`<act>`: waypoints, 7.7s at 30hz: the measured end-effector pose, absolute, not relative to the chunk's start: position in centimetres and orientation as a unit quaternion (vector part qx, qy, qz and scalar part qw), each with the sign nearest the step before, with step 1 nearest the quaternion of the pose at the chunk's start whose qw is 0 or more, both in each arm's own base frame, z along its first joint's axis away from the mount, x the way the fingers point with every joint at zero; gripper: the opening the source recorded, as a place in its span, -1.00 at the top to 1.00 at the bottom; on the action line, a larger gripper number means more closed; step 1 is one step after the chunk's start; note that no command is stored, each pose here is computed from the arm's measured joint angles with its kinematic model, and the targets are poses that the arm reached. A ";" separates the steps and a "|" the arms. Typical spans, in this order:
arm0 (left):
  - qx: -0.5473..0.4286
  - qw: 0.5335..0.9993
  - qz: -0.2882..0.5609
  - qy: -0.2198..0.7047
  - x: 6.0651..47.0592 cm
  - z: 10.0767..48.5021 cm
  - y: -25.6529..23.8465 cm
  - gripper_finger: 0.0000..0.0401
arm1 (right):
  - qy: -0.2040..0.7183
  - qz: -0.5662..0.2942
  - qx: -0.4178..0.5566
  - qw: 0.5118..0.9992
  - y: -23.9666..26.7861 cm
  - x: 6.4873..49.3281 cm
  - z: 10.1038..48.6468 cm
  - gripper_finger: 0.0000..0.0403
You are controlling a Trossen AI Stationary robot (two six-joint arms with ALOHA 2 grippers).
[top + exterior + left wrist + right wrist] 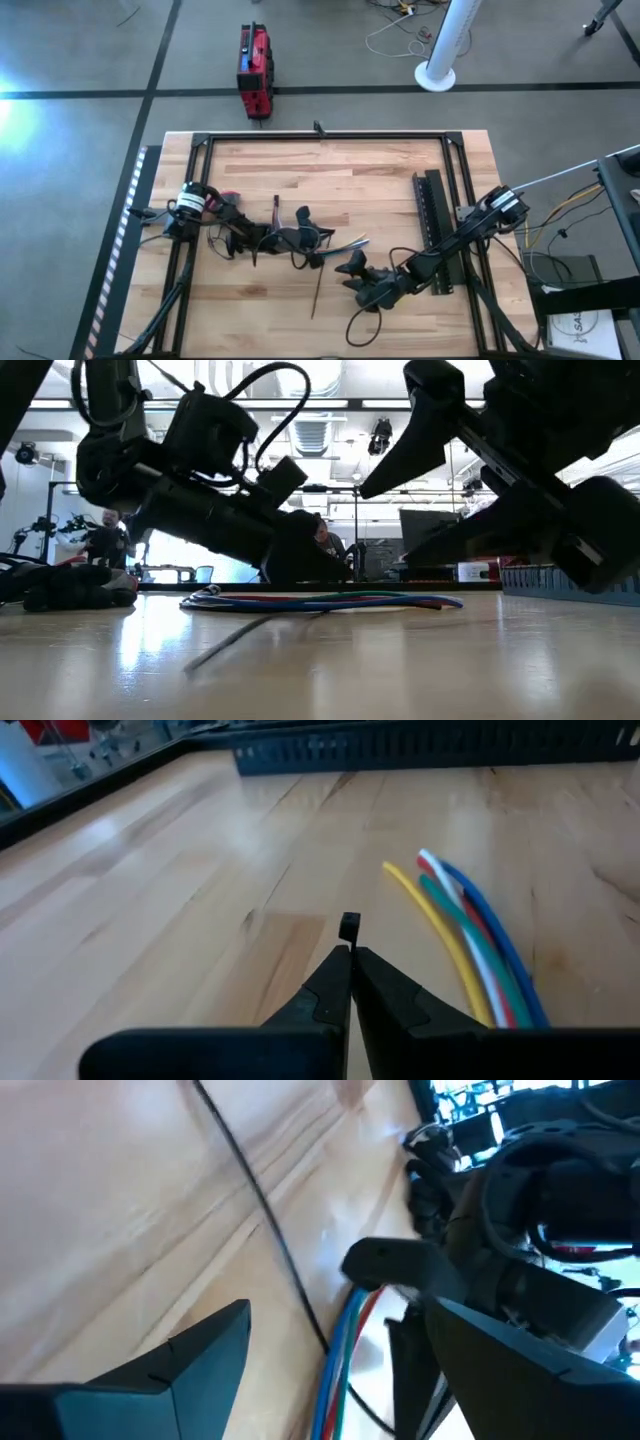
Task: Ziptie cables
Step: Wrap the colored cable wires with the black zip tie
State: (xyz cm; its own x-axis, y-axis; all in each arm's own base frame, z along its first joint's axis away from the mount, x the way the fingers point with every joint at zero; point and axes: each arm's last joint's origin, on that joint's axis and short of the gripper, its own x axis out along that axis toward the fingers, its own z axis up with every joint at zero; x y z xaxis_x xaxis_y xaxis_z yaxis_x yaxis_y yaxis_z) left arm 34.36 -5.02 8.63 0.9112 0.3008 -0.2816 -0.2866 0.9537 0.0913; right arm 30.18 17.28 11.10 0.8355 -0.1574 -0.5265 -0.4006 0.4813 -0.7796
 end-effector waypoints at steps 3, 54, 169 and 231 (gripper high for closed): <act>0.034 0.977 0.149 0.152 35.0 8.9 -5.1 1.00 | 0.277 0.098 -0.479 0.827 17.4 30.2 10.9 -0.42; -0.048 0.947 0.249 0.197 33.0 7.4 -4.3 1.00 | 0.259 0.154 -0.091 0.949 18.6 33.0 4.1 -0.78; -0.057 0.949 0.240 0.198 33.0 7.3 -4.4 1.00 | 0.227 0.119 -0.252 0.933 14.0 35.8 7.3 0.89; 0.052 0.973 0.200 0.103 32.1 10.9 -10.6 1.00 | 0.207 0.121 0.088 0.967 13.4 31.1 8.5 1.00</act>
